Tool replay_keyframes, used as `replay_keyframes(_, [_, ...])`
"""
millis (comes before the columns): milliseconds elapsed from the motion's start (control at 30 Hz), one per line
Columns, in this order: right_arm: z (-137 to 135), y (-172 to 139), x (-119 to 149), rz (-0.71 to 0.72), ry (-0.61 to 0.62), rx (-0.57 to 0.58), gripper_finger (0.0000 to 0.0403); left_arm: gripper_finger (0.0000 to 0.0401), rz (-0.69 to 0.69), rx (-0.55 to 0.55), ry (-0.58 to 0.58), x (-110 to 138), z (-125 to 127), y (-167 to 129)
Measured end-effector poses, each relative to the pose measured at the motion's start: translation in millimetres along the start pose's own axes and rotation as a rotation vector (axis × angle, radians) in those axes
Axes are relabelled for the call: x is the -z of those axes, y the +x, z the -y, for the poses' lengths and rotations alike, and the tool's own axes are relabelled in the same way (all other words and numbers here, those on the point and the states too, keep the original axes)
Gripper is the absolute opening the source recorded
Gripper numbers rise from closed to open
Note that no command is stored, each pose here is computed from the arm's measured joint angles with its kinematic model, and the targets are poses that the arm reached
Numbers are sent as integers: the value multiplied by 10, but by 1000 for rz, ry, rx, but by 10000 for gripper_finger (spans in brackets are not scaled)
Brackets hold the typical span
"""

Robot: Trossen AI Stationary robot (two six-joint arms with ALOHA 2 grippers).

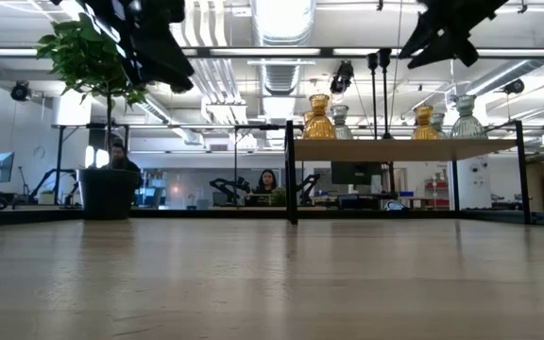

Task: Pick & Place candle stick holders
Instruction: Put the black candle holder on the shelf

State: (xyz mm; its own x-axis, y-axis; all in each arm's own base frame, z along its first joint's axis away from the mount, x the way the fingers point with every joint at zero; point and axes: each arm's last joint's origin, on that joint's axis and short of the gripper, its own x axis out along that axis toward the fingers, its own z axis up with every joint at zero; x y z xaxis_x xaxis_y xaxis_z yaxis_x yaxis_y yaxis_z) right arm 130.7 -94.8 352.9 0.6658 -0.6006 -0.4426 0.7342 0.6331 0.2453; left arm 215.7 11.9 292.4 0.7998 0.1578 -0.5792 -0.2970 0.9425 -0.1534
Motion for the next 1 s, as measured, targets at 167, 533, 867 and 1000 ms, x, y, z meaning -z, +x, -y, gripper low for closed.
replay_keyframes(167, [5, -201, 81, -64, 13, -136, 145, 174, -171, 92, 31, -54, 41, -218])
replay_keyframes(533, [33, -487, 173, -94, 70, -258, 119, 174, -615, 206, 85, -90, 198, -811])
replay_keyframes(867, [38, -509, 181, -94, 85, -260, 112, 169, -851, 373, -137, 101, 597, -977])
replay_keyframes(1000, [34, -484, 179, -102, 80, -256, 113, 163, -931, 383, -120, 235, 788, -1043])
